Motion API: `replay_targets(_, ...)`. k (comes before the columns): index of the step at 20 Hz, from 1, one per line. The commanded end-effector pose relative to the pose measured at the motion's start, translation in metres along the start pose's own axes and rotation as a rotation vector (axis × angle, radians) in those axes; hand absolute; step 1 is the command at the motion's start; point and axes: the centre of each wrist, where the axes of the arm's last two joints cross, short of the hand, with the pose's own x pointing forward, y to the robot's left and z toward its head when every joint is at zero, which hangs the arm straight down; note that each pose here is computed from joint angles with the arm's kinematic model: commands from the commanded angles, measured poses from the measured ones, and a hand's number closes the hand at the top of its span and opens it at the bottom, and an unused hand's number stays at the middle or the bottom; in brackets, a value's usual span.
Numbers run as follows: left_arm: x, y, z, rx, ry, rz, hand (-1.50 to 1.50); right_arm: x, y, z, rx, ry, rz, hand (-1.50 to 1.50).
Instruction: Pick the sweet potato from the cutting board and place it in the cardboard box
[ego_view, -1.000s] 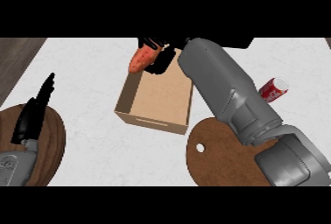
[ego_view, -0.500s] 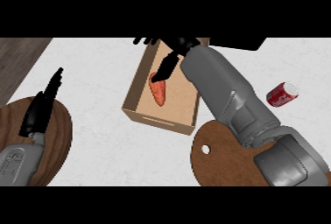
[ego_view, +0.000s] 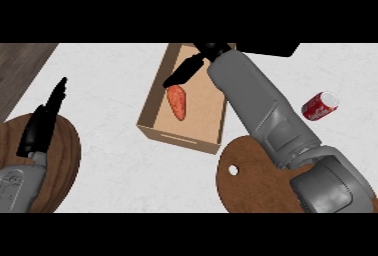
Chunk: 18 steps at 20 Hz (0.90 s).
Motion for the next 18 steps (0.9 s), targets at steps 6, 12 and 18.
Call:
replay_targets(6,-0.017,0.015,0.003,0.039,0.024,-0.001,0.0,-0.009,-0.051,0.013,-0.099,-0.058,-0.218,-1.5)
replay_targets(12,-0.02,0.005,0.012,0.037,0.031,0.015,0.0,-0.027,-0.111,0.044,-0.173,0.003,-0.232,-1.5)
replay_targets(18,-0.012,0.0,0.011,0.034,0.016,0.002,0.0,-0.044,-0.16,0.082,-0.208,0.018,-0.205,-1.5)
